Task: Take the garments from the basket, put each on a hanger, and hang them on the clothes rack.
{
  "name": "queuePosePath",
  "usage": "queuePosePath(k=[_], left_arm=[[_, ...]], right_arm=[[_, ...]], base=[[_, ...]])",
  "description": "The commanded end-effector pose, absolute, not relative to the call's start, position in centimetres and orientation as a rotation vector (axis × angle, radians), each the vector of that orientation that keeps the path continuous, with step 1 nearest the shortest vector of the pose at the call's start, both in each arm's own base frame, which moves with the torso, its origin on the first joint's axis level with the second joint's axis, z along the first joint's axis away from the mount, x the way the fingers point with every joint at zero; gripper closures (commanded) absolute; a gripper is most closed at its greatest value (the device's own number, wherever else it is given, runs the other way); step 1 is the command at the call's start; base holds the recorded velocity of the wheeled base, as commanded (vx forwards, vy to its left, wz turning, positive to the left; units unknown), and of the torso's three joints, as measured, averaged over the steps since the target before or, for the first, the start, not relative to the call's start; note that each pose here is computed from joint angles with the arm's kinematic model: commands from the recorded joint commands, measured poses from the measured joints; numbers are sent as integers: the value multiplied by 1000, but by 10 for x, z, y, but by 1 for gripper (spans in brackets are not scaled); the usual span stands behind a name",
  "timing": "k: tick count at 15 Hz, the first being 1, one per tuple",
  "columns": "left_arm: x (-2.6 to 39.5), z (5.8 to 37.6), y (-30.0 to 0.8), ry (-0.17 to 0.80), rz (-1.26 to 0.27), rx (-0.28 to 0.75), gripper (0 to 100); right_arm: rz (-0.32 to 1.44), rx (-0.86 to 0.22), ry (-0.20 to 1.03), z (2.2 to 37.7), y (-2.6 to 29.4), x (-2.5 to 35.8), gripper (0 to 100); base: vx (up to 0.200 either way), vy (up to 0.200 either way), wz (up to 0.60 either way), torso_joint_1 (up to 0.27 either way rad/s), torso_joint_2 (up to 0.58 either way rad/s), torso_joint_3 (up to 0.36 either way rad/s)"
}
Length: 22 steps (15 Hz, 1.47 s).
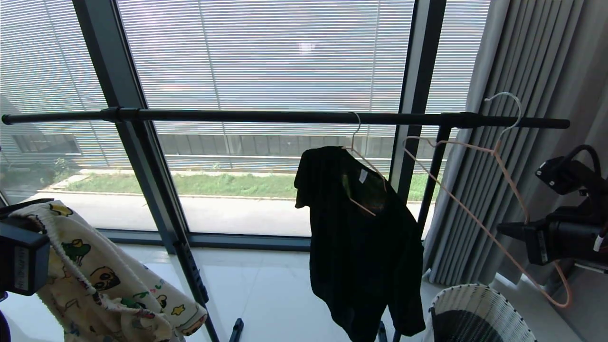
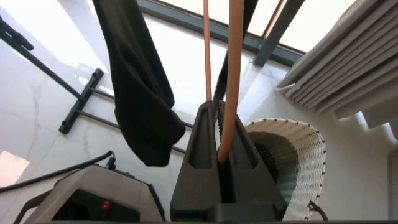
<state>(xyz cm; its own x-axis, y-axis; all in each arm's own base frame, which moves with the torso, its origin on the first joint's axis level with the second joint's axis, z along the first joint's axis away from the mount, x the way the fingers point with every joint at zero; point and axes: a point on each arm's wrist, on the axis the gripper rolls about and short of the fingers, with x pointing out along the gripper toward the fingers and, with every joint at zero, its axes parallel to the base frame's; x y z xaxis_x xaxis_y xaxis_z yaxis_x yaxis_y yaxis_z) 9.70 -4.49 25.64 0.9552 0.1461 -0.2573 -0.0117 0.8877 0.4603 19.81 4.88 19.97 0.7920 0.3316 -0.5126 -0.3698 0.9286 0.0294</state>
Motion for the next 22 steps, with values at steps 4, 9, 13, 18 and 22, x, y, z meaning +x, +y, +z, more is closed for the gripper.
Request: queuePosePath(k=[4,9,13,18,22], left_arm=[[97,256,-45,294,83,475,100],[97,253,-45,303,83,475,100],[96,253,-45,300,83,473,100],[96,253,-44,299,83,472,100],[96,253,-44,299,83,474,100]], right_arm=[[382,-76,520,202,43,171,100],[413,-89,524,202,45,158,100],[424,-93,521,199,45,148,100],[422,-92,518,202,41,138,100],[425,-98,506,204,41,135,100]], base=[[-200,-200,0,0,1,4],[-40,-40,0,0,0,0],[0,100,0,4,4,1],[0,200,0,0,1,-1],[0,200,0,1,-1,5]])
